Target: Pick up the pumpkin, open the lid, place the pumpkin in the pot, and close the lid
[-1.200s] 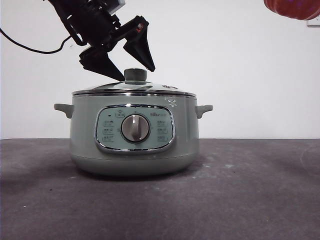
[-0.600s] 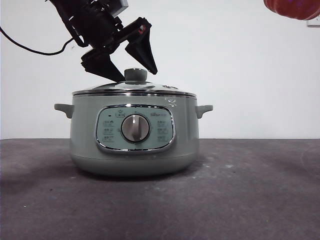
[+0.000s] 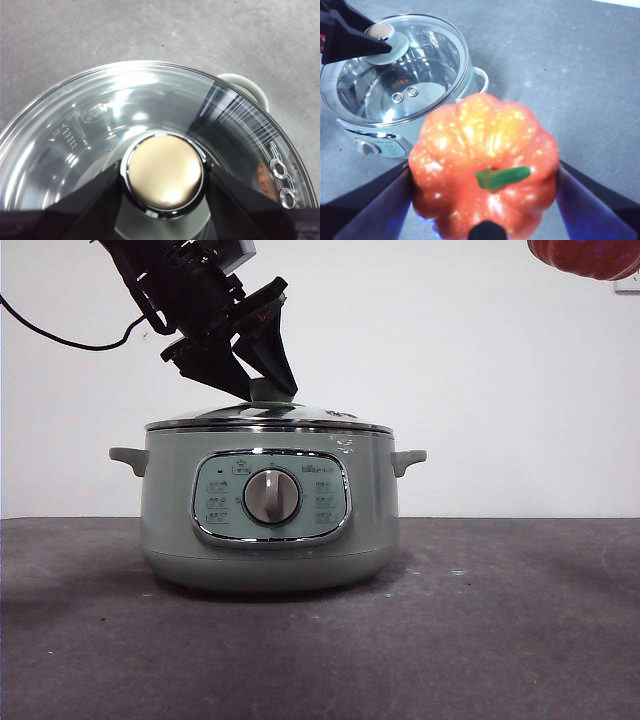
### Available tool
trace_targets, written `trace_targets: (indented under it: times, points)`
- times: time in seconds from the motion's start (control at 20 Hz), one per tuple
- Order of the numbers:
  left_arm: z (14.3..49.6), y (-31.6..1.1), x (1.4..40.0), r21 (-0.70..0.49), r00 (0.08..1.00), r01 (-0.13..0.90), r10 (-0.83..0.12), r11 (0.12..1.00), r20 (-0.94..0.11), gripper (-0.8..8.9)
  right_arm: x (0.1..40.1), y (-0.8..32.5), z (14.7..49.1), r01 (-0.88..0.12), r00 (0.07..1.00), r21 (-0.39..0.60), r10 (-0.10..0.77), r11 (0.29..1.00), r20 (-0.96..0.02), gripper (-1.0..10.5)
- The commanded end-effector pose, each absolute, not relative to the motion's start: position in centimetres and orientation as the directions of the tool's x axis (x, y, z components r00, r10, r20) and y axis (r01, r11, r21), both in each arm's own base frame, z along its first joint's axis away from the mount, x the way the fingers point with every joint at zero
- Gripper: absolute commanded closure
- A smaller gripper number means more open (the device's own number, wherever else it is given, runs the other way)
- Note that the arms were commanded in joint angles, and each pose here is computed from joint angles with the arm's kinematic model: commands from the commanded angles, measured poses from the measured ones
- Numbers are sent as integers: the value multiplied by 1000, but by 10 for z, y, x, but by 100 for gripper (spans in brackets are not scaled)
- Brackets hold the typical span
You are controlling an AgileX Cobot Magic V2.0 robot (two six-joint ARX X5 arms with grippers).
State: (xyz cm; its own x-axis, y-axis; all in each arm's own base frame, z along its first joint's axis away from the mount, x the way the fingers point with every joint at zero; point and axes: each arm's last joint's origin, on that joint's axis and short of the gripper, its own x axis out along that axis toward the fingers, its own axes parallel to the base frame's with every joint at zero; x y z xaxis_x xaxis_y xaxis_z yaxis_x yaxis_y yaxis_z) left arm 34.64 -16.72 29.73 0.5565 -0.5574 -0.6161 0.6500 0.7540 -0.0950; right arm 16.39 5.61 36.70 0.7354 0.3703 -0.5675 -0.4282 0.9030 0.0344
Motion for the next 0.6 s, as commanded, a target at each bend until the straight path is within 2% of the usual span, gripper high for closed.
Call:
trace_targets:
  times: [0.05, 0.6]
  points:
    - [297, -169, 347, -98, 550, 660, -568, 745, -613, 822, 164, 57, 368, -429, 736, 40, 375, 902, -563, 957]
    - [346, -154, 322, -51, 635, 656, -587, 753, -502, 822, 164, 57, 368, -430, 736, 40, 376, 902, -563, 957]
